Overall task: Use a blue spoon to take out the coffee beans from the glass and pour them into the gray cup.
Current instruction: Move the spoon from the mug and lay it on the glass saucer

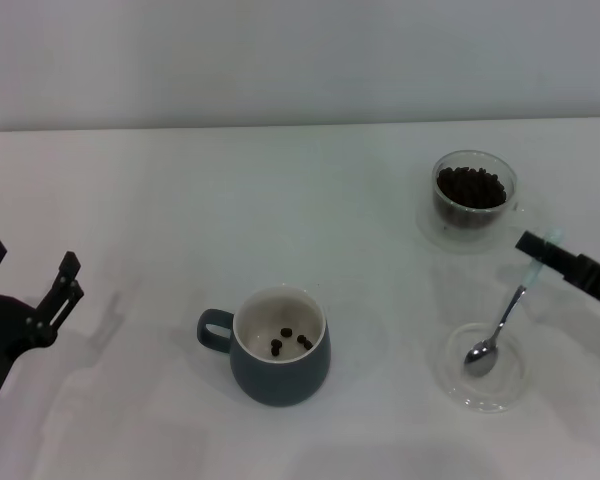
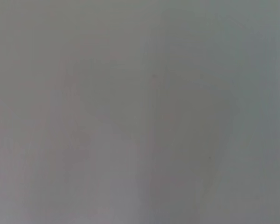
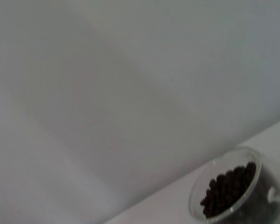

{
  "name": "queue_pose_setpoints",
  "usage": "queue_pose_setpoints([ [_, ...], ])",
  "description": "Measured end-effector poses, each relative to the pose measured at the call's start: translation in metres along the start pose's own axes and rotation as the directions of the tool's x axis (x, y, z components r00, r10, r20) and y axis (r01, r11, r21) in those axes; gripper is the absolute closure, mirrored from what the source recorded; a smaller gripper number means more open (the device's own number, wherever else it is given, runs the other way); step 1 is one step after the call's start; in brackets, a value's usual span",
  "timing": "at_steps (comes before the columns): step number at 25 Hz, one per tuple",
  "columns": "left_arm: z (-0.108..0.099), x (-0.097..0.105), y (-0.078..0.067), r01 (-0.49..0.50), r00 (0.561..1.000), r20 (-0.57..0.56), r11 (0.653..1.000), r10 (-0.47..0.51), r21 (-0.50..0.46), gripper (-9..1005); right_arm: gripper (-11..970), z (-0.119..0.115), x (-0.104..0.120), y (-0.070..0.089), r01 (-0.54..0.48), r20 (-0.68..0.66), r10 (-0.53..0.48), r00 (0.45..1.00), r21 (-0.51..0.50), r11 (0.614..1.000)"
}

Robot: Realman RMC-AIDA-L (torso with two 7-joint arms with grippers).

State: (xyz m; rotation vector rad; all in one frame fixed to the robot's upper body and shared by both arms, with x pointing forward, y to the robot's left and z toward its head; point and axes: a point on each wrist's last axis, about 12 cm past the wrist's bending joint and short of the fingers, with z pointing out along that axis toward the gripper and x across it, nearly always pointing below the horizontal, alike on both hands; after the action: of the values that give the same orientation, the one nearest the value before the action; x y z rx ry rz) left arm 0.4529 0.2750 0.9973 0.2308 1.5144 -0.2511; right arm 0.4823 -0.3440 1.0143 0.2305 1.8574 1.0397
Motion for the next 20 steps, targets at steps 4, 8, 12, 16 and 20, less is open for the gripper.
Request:
queue_pose_setpoints([
  [4, 0.001, 0.0, 0.0, 0.0, 1.0, 0.002, 1.0, 0.0, 0.002, 135, 698, 0.003, 0.008, 0.0, -0.009, -0.017, 0.009, 1.0, 0.018, 1.0],
  [8, 0.003, -0.001, 0.0, -0.001, 1.0, 0.004, 1.0, 0.001, 0.006, 135, 695, 0.007, 0.016, 0.001, -0.02, -0.03, 0.021, 0.999, 0.024, 1.0],
  [12, 0.003, -0.001, -0.001, -0.002, 1.0, 0.005, 1.0, 0.002, 0.008, 135, 693, 0.011, 0.024, 0.003, -0.034, -0.039, 0.035, 0.999, 0.033, 0.999],
  [16, 0.003, -0.001, -0.001, -0.002, 1.0, 0.005, 1.0, 0.002, 0.008, 134, 690, 0.012, 0.027, 0.004, -0.044, -0.04, 0.045, 0.998, 0.034, 0.998],
  [20, 0.003, -0.001, 0.0, -0.002, 1.0, 0.005, 1.0, 0.002, 0.008, 134, 687, 0.012, 0.029, 0.004, -0.053, -0.039, 0.054, 0.998, 0.039, 0.998],
])
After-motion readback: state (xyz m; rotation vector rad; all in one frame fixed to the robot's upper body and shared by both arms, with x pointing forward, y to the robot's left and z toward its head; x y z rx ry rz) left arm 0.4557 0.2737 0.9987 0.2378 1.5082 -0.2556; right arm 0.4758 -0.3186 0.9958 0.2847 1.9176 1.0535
